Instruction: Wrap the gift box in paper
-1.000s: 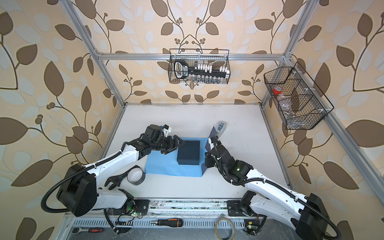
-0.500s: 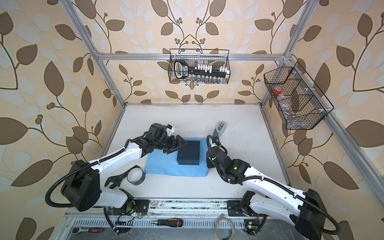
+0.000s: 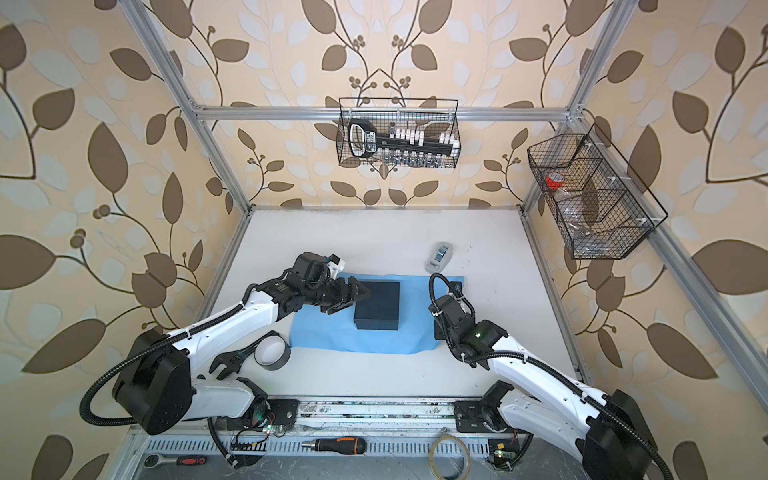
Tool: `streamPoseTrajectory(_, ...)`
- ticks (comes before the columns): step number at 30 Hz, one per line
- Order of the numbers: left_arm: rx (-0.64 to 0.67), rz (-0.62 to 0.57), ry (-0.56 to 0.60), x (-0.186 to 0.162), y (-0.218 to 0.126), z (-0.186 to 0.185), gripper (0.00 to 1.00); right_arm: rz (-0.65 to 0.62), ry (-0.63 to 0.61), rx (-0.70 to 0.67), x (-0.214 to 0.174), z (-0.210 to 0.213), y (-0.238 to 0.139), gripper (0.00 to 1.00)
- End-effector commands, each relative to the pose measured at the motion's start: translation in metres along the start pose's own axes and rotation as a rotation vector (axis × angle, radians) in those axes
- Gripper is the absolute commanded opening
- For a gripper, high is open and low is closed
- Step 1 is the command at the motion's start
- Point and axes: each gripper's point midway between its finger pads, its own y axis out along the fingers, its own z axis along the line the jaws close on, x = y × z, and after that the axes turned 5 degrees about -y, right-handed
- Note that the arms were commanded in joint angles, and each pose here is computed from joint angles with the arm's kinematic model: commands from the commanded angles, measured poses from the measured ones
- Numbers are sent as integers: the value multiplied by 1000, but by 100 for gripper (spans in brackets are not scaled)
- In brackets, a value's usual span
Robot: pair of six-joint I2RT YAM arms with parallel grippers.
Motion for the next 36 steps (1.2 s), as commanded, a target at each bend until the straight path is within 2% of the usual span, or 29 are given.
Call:
streamPoseTrajectory(1,0,-25,51,0,-7,-5,83,38,5,-38,-13,-10,9,15)
streamPoseTrajectory(12,2,-28,53,0,-8,-4,83,120,51,-68,-36,-24,24,18)
streamPoseTrajectory(18,12,-25,56,0,-7,-2,83,106,60,-103,-32,-30,23,13)
streamPoseTrajectory(21,29,-29,52,0,-8,2,83,32,12,-116,-17,-26,13,8)
streamPoseTrajectory(23,37,-28,45,0,-9,3,83,-83,-67,-103,5,-13,-5,5)
streamPoseTrajectory(27,32,-22,40,0,-11,-1,83,-210,-187,7,27,26,-31,2)
streamPoseTrajectory(30,18,-16,40,0,-13,-7,83,-235,-223,74,32,46,-39,2)
streamPoseTrajectory(31,-6,-17,41,1,-15,-15,81,-257,-253,130,37,65,-45,2)
streamPoseTrajectory(36,-66,10,55,0,-11,-32,74,-304,-281,230,49,100,-58,1)
